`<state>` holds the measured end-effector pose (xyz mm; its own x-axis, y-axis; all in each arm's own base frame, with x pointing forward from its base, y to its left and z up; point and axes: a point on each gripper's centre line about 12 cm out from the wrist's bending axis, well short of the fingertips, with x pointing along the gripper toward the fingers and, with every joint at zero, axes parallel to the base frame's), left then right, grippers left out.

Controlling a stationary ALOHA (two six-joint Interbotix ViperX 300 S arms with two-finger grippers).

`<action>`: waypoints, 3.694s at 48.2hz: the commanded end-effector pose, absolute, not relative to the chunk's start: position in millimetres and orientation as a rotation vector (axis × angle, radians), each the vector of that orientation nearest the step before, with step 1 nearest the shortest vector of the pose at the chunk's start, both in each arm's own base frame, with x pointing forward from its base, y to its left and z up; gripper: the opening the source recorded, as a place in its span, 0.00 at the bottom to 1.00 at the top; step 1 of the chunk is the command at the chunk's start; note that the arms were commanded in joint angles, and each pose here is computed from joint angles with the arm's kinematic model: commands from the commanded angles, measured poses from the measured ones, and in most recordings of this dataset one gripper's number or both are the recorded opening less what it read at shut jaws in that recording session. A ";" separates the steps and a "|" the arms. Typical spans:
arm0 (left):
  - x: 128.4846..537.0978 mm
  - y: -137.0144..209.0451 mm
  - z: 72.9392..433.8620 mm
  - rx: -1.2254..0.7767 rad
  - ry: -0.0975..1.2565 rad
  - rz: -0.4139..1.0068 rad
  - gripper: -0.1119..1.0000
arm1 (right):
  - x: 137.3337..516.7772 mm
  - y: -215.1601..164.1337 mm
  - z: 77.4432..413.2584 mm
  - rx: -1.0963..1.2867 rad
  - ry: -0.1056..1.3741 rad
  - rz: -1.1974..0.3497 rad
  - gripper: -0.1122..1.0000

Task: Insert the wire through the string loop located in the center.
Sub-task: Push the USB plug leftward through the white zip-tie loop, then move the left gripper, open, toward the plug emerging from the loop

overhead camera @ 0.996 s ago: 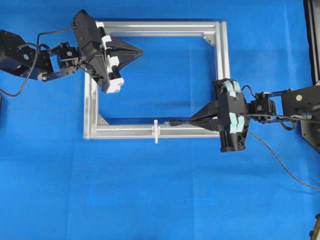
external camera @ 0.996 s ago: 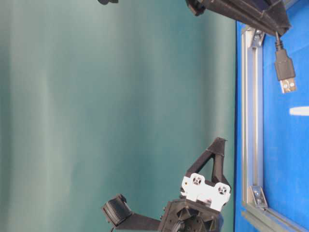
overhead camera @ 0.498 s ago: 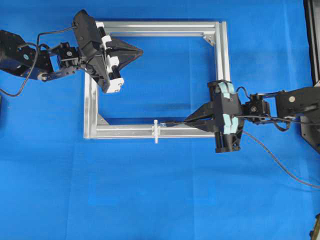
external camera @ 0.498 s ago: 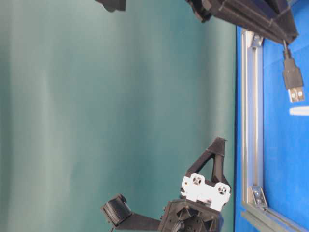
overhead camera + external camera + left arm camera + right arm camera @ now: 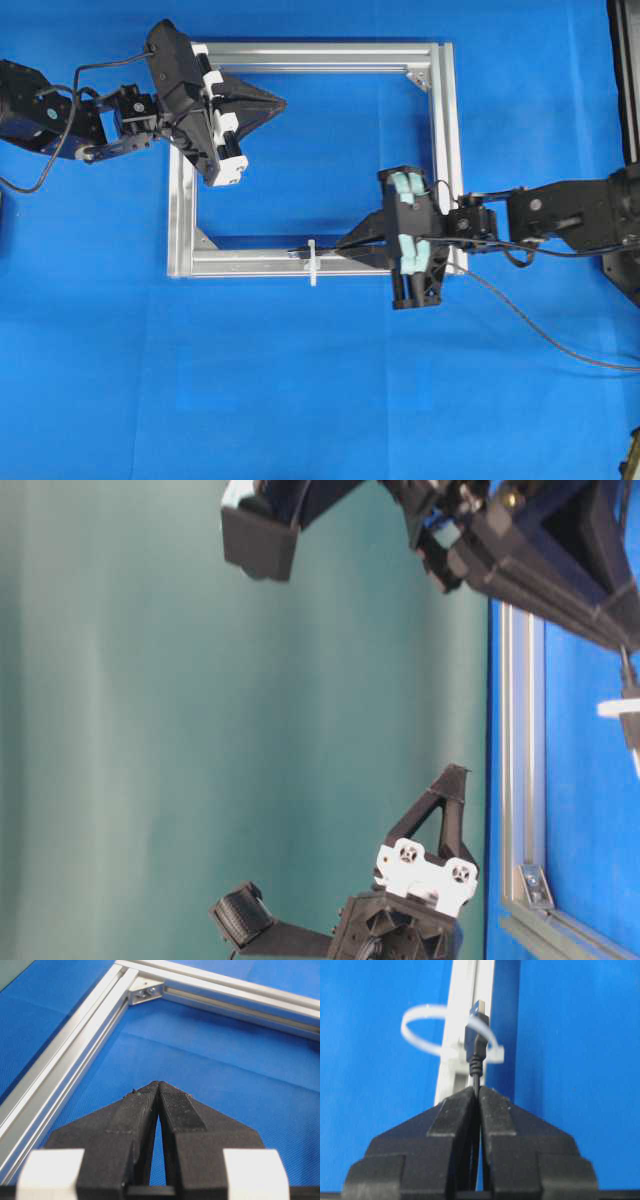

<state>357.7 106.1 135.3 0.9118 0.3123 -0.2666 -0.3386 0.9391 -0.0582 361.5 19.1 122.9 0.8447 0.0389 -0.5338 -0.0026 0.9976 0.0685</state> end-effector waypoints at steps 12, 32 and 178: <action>358.5 105.5 148.9 -0.097 0.217 0.331 0.10 | 387.0 19.8 135.6 0.070 0.503 0.022 0.08; 358.1 105.4 148.5 -0.097 0.218 0.332 0.10 | 395.9 20.3 135.8 0.067 0.495 0.024 0.08; 376.4 -45.8 117.0 -0.181 0.401 -0.049 0.92 | 394.2 19.6 134.1 0.066 0.500 0.022 0.08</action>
<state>372.2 -45.8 108.4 0.9076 -0.0834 -0.4116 0.0075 0.9832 -0.1825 389.5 20.6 123.3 0.8576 0.0395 -0.5128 -0.0058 0.9977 0.0671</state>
